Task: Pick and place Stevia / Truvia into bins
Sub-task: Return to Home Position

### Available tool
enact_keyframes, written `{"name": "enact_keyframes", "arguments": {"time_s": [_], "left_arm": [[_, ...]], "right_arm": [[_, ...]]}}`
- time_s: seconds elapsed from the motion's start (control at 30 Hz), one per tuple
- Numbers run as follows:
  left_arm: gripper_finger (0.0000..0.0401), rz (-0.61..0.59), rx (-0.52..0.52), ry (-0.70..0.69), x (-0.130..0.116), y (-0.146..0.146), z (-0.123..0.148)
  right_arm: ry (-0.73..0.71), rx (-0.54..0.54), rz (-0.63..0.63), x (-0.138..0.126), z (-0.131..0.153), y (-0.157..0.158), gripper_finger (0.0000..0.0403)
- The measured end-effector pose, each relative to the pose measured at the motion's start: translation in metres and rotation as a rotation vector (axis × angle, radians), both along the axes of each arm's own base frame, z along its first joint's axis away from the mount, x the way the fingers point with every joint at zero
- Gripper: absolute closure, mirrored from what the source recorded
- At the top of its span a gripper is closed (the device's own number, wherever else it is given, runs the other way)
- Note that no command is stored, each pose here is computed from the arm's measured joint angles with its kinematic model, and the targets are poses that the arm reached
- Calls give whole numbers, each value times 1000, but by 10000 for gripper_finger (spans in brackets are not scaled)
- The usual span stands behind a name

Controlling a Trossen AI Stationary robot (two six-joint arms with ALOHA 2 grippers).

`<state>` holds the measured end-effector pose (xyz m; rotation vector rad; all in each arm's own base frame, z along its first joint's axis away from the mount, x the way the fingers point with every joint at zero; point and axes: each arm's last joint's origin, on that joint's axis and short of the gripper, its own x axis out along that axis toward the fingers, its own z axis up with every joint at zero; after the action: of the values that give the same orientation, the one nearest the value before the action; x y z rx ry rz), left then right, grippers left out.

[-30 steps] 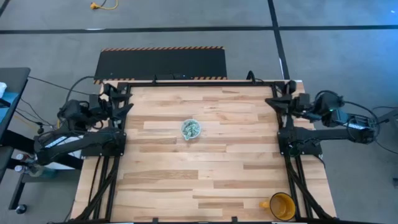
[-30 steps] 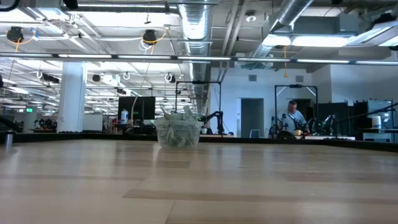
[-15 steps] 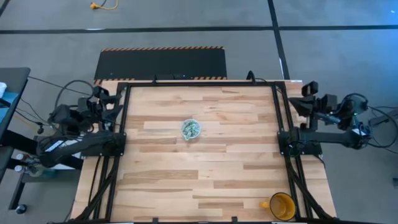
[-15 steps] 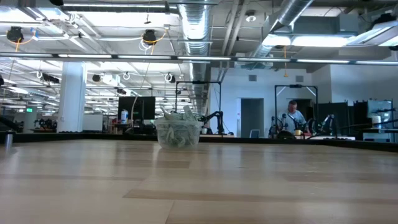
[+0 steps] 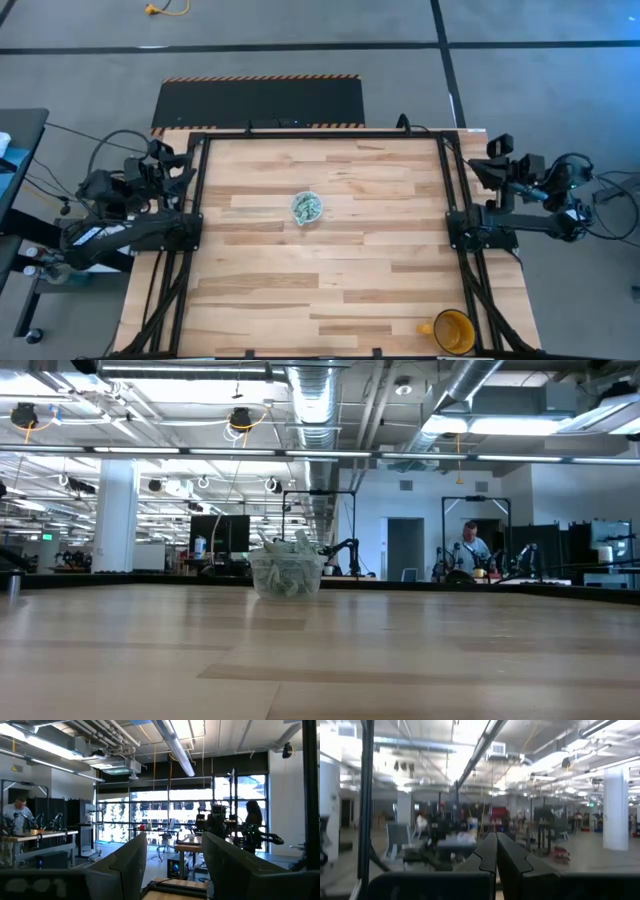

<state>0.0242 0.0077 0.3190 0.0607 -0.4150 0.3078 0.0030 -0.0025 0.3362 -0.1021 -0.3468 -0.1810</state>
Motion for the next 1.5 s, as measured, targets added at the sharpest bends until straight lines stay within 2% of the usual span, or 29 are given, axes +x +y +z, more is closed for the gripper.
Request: {"name": "enact_keyframes", "arguments": {"time_s": [0.2, 0.4, 0.6, 0.73, 1.13, 1.37, 1.5], "left_arm": [[218, -58, -50, -32, 19, 7, -23], [218, -88, -78, -90, 40, 16, -60], [218, -103, -90, -135, 50, 21, -89], [218, -90, -109, -143, 52, 22, -97], [218, -32, -199, -9, 60, 27, -119], [218, -15, -276, 164, 64, 29, -136], [218, 3, -329, 283, 66, 30, -149]], "right_arm": [[-34, 31, 16, 28, -24, -2, 403], [-103, 82, 50, 60, -65, -5, 403], [-135, 119, 68, 73, -93, -6, 403], [-113, 152, 79, 77, -102, -6, 403], [-50, 183, 71, 86, -129, -7, 403], [197, 212, 47, 93, -158, -8, 403], [298, 283, 55, 95, -169, -8, 403]]}}
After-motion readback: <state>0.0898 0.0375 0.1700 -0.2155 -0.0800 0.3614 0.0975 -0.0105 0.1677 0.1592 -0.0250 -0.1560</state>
